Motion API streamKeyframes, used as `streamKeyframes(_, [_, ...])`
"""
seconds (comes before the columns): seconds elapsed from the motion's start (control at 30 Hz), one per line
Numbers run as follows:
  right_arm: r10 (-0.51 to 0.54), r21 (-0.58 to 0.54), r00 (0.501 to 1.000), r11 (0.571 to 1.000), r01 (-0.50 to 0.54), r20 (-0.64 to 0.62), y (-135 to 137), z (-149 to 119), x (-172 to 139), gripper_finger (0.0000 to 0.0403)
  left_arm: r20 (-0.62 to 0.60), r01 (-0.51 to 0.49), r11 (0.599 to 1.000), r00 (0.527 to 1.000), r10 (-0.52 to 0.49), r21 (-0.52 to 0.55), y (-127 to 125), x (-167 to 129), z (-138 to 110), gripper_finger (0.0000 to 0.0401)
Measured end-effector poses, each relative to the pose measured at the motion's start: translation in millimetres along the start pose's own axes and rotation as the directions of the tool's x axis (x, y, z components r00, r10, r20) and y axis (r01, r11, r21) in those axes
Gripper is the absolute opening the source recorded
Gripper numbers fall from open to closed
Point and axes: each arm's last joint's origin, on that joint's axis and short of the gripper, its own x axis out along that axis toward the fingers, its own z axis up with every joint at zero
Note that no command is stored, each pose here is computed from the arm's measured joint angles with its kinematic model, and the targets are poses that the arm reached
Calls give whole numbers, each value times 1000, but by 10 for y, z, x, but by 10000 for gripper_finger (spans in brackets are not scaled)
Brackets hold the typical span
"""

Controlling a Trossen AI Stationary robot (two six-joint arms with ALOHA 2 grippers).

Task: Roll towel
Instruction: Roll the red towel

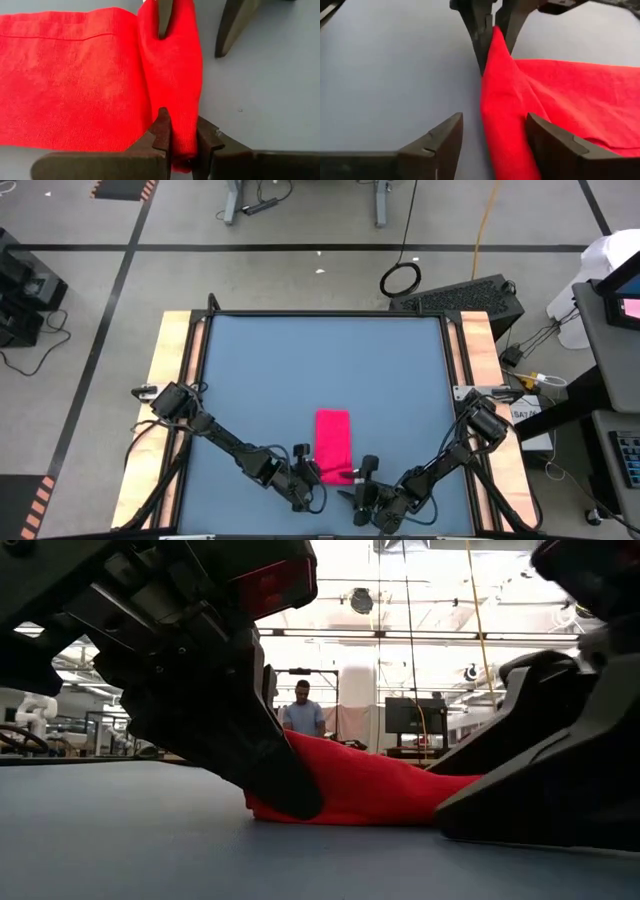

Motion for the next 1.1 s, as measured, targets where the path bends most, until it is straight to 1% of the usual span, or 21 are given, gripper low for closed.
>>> streamKeyframes(0.17, [-2, 11, 1000, 1000, 2, -16, -32, 4, 41, 186, -1, 1, 1000, 1000, -1, 5, -13, -5, -9, 40])
streamKeyframes(0.27, [5, -26, 1000, 1000, -4, 8, -11, 26, 31, 182, -5, -1, 1000, 1000, 1, 7, -12, -5, -12, 40])
streamKeyframes(0.37, [-20, -82, 998, 996, 24, 56, 28, 41, -15, 191, -5, -1, 1000, 1000, 1, 9, -13, -6, -14, 41])
streamKeyframes(0.5, [-61, -109, 995, 992, 69, 78, 48, 18, -66, 216, -5, 0, 1000, 1000, 1, 25, -13, -6, -14, 41])
streamKeyframes(0.6, [-67, -73, 997, 995, 70, 44, 17, -14, -45, 232, -5, 0, 1000, 1000, 1, 25, -13, -6, -14, 41])
streamKeyframes(0.67, [-41, -39, 999, 998, 41, 0, -17, -25, -3, 236, -5, 0, 1000, 1000, 0, 26, -15, -6, -15, 41])
streamKeyframes(0.8, [-12, 4, 999, 1000, 13, -52, -68, -34, 65, 222, -4, 0, 1000, 1000, 0, 26, -15, -6, -14, 41])
streamKeyframes(0.93, [-22, -18, 999, 1000, 22, -34, -63, -22, 63, 208, -4, 1, 999, 1000, 0, 34, -14, -6, -16, 41])
streamKeyframes(1.03, [-60, -46, 998, 997, 61, 14, -33, -11, 21, 212, -5, 1, 999, 1000, -1, 35, -14, -6, -16, 41])
streamKeyframes(1.1, [-71, -47, 997, 996, 72, 19, -33, -14, 15, 221, -5, 1, 999, 1000, -1, 35, -15, -6, -17, 41])
